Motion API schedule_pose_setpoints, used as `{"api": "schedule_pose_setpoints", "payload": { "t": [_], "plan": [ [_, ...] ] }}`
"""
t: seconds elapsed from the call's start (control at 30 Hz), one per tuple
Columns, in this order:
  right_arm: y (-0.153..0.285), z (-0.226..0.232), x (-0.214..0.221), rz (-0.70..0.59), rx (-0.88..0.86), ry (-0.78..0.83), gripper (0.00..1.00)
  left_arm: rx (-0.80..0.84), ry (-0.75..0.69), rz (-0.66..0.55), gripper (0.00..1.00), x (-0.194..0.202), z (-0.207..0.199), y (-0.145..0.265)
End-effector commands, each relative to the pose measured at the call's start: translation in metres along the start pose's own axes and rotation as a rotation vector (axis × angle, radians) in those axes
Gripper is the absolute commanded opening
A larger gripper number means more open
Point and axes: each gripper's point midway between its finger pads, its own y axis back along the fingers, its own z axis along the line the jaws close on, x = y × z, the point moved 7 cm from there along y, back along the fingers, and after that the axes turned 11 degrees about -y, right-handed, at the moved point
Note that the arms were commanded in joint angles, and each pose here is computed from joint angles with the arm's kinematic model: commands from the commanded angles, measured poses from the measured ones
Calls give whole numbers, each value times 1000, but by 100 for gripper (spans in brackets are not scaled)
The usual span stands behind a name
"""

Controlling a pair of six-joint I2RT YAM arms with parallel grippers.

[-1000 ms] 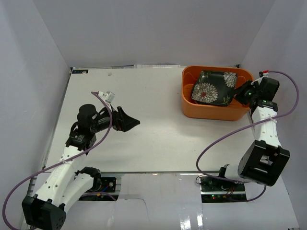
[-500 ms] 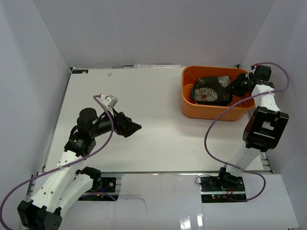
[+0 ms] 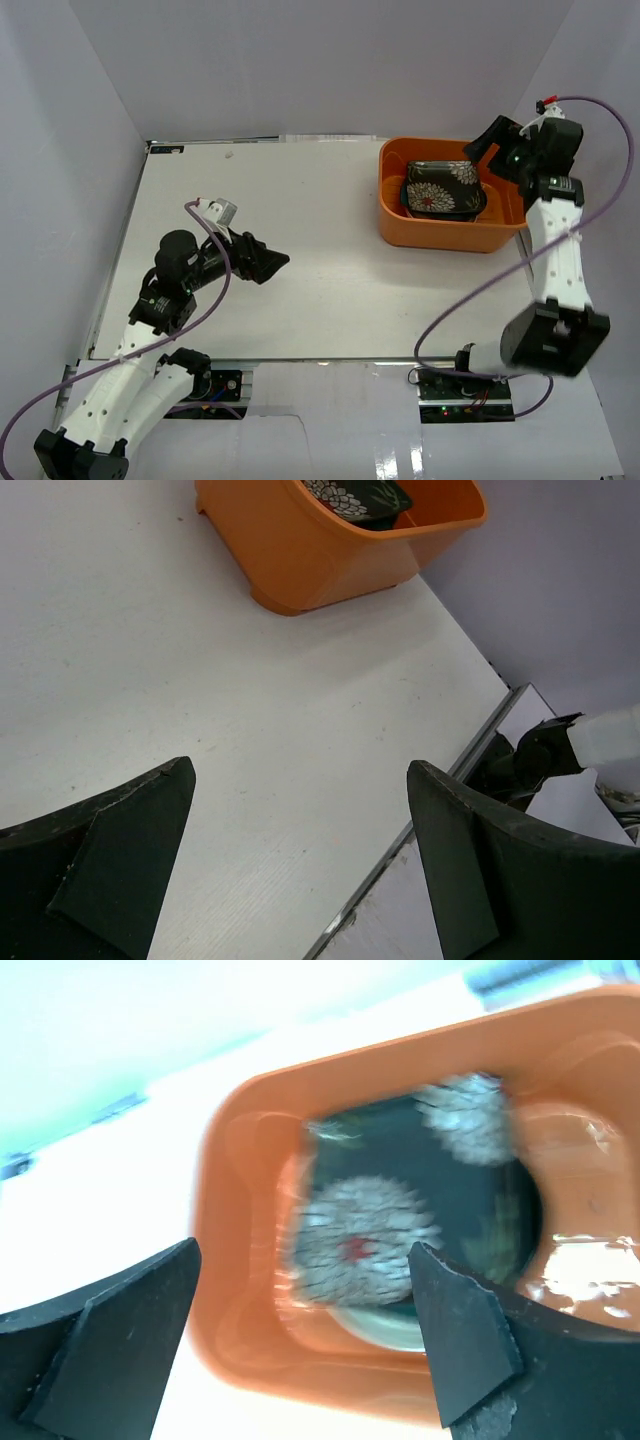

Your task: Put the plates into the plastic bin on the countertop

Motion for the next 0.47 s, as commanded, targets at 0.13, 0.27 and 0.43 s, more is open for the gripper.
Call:
{"api": "schedule_pose_setpoints", "payload": {
  "t": [0.13, 0.27, 0.43],
  "plan": [
    [134, 69, 130, -113, -556, 74, 90, 49, -86, -246, 98, -77, -32, 26],
    [192, 65, 170, -194, -838, 77, 90, 58, -122, -379, 98, -108, -50, 50],
    [220, 48, 175, -288, -732, 146, 90, 51, -69, -384, 98, -104, -49, 48]
  ]
}}
